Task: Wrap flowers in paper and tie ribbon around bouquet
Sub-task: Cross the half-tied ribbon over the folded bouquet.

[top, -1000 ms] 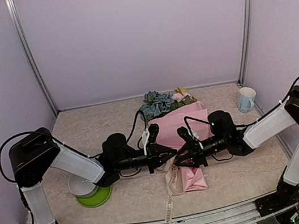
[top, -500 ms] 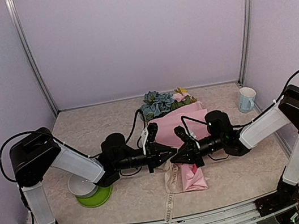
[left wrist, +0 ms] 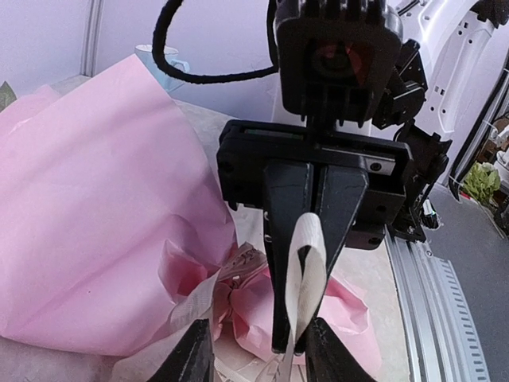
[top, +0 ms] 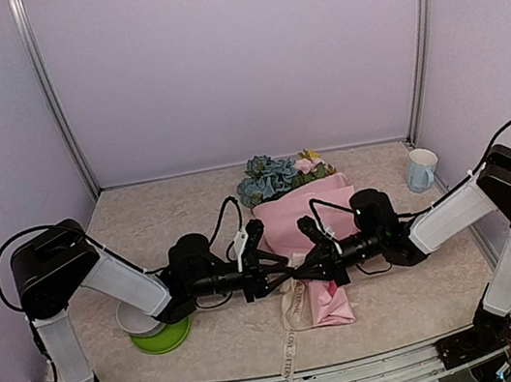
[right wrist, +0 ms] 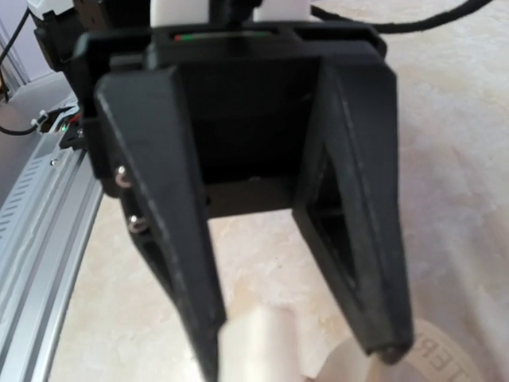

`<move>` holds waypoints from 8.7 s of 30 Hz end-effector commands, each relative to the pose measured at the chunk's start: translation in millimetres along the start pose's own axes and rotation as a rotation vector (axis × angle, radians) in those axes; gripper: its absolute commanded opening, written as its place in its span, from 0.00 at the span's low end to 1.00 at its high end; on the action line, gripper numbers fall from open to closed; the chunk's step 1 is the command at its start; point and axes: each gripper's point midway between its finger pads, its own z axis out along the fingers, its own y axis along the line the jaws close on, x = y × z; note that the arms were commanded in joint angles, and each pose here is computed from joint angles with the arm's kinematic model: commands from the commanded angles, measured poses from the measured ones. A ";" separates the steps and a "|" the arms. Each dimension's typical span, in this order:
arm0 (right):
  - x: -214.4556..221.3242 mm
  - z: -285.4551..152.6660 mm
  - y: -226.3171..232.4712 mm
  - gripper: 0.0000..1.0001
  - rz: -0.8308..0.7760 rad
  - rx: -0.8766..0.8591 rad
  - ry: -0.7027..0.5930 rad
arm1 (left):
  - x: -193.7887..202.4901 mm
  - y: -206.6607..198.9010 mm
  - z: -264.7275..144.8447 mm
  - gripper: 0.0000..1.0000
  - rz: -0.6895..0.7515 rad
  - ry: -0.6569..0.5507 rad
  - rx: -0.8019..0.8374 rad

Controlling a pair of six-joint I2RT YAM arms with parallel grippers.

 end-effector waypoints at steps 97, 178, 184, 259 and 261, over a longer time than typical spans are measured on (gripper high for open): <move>-26.5 -74.5 -23.9 0.42 0.251 0.441 0.216 | 36.4 33.5 69.3 0.00 -0.051 0.241 -0.114; 23.9 -55.1 -60.3 0.20 0.314 0.415 0.245 | 35.1 24.8 72.2 0.00 -0.071 0.208 -0.044; 20.1 -51.9 -41.2 0.34 0.302 0.317 0.230 | 34.8 33.8 73.6 0.02 -0.060 0.208 -0.093; 24.2 -61.6 -60.8 0.00 0.388 0.341 0.210 | 28.7 28.1 62.7 0.26 -0.006 0.178 -0.100; 21.9 -64.4 -63.0 0.00 0.381 0.365 0.205 | 25.0 25.8 59.1 0.29 0.016 0.178 -0.098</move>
